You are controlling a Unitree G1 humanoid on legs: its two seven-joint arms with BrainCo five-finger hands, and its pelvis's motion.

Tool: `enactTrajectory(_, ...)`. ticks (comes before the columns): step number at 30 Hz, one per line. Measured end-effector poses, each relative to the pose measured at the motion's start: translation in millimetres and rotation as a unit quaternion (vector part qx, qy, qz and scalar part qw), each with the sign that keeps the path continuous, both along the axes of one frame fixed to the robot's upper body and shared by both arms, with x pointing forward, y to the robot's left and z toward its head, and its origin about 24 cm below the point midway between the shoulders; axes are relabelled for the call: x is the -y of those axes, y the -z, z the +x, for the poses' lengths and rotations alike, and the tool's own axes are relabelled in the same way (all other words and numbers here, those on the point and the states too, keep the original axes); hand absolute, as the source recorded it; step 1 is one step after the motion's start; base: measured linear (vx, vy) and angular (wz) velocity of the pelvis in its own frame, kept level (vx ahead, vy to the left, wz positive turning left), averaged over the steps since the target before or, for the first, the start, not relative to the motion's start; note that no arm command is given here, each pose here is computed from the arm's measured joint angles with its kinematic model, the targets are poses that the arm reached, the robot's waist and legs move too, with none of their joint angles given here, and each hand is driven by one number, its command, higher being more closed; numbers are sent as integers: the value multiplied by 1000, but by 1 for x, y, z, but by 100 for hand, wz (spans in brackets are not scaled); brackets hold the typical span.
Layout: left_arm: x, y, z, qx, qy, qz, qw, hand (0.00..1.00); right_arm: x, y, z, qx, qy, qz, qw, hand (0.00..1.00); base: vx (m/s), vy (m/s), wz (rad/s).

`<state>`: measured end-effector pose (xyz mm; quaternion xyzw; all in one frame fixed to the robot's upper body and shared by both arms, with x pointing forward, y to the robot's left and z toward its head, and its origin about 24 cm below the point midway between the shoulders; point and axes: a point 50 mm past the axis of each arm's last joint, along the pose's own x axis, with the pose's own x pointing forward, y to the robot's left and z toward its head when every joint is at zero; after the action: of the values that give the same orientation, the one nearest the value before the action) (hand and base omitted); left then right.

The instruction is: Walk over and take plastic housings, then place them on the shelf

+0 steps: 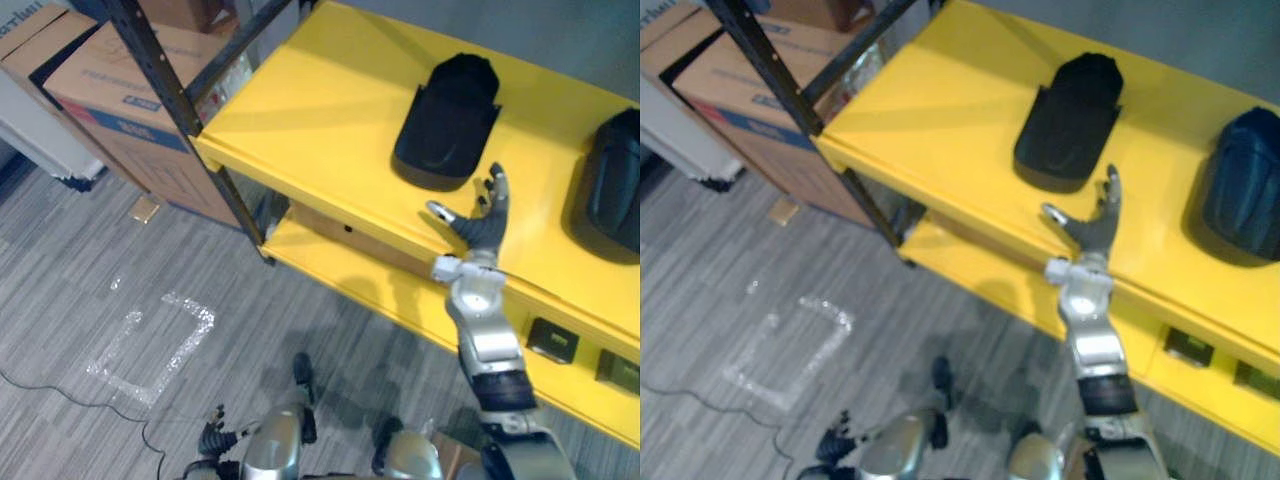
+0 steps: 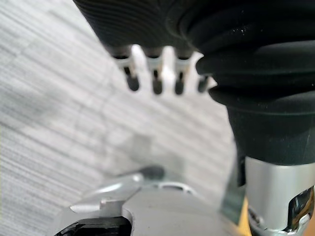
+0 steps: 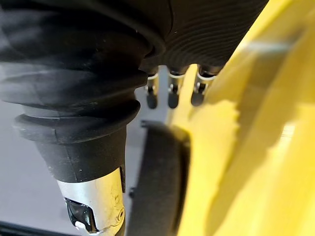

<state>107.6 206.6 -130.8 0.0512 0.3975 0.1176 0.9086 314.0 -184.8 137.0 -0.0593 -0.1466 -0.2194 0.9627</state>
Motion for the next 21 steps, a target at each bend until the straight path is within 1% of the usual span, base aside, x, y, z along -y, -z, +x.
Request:
enactTrajectory(7,1,0,0,1,3,-1,1000,0,-2,1,1,-2,-21,-5,1000,0,0,0,0)
enactTrajectory(12,1,0,1,1,3,-1,1000,0,-11,2,2,-2,-55,-6,998,0,0,0,0)
enactTrajectory(21,1,-1,1,2,4,0,1000,0,-19,4,3,1,-90,-10,996,0,0,0,0)
